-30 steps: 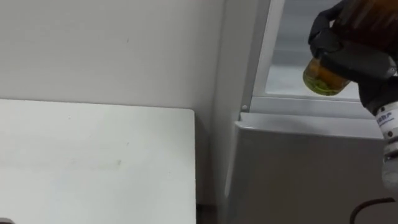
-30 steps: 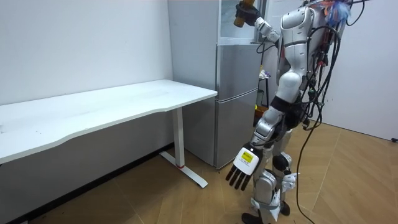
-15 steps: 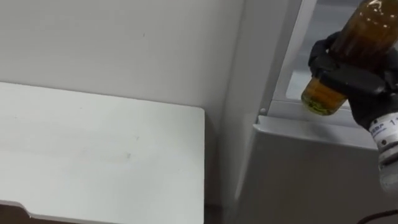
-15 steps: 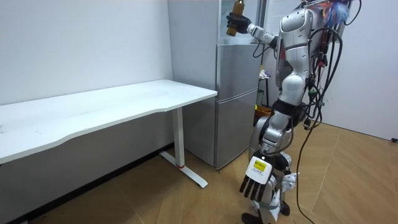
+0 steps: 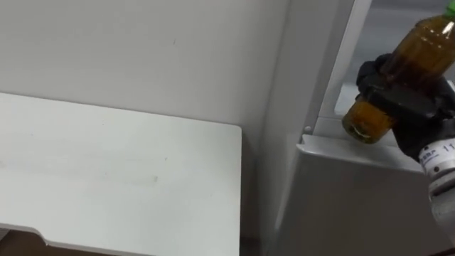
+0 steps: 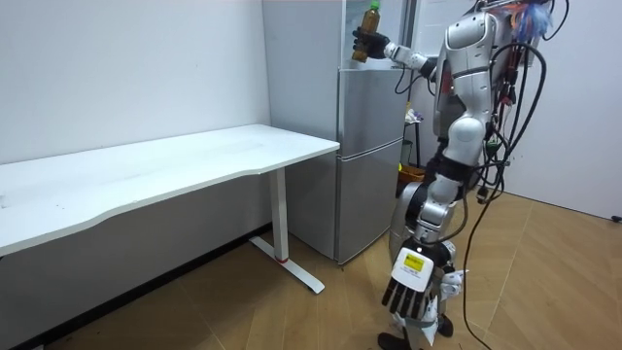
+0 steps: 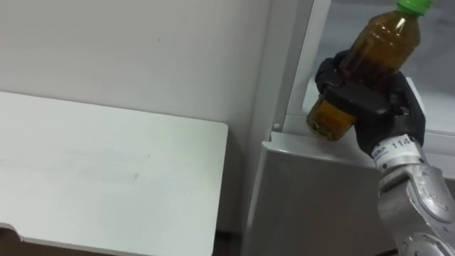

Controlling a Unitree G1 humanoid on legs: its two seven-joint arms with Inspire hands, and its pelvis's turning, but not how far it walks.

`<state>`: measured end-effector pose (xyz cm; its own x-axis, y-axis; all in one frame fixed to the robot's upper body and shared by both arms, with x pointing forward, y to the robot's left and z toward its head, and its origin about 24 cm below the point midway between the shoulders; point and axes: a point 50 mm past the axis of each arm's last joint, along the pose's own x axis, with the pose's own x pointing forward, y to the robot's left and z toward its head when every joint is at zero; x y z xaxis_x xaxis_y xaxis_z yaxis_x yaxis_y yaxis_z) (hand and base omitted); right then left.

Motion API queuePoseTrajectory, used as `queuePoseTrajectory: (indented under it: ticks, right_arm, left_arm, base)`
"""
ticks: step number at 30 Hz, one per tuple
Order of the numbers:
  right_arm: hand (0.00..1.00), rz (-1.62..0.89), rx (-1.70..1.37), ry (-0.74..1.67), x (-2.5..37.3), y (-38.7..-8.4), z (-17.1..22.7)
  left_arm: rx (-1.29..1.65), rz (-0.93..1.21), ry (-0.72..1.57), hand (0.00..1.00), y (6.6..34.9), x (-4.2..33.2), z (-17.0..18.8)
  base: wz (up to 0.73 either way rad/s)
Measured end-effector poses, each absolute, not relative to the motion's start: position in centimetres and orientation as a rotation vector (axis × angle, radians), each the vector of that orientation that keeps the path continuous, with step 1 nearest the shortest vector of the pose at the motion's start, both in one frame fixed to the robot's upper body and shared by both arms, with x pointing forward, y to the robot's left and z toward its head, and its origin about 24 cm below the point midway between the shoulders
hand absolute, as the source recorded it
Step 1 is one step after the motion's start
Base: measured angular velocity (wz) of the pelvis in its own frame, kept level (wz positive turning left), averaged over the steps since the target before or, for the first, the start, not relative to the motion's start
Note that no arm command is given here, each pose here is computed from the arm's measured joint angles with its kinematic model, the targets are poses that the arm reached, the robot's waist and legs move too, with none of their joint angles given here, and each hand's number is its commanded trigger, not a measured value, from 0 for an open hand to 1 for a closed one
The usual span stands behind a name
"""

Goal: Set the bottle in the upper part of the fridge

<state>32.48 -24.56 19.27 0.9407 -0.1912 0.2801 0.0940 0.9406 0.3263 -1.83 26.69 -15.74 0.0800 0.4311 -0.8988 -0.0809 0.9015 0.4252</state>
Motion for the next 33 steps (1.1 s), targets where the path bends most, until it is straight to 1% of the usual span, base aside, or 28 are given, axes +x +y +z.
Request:
queuePoseTrajectory:
  ticks: [8,17,24,28,33]
  right_arm:
    - [1.00,-0.240,0.326,-0.254,32.8,-25.5,17.9]
    - [1.00,-0.294,0.331,-0.263,32.9,-26.1,18.5]
    - [1.00,-0.298,0.349,-0.348,33.6,-25.6,21.7]
    - [1.00,-0.324,0.317,-0.388,33.4,-26.4,23.2]
    - [1.00,-0.329,0.305,-0.407,33.3,-26.7,23.9]
  left_arm:
    - [0.327,0.367,1.448,0.00,26.7,-1.9,-15.7]
    - [0.310,0.390,1.463,0.00,26.7,-2.9,-15.6]
    - [0.309,0.409,1.460,0.00,26.9,-3.4,-15.4]
    - [0.311,0.410,1.456,0.00,27.0,-3.4,-15.4]
    - [0.310,0.410,1.457,0.00,27.0,-3.4,-15.4]
  base:
    - [0.02]
    - [0.03]
    - [0.00]
    - [0.02]
    - [-0.02]
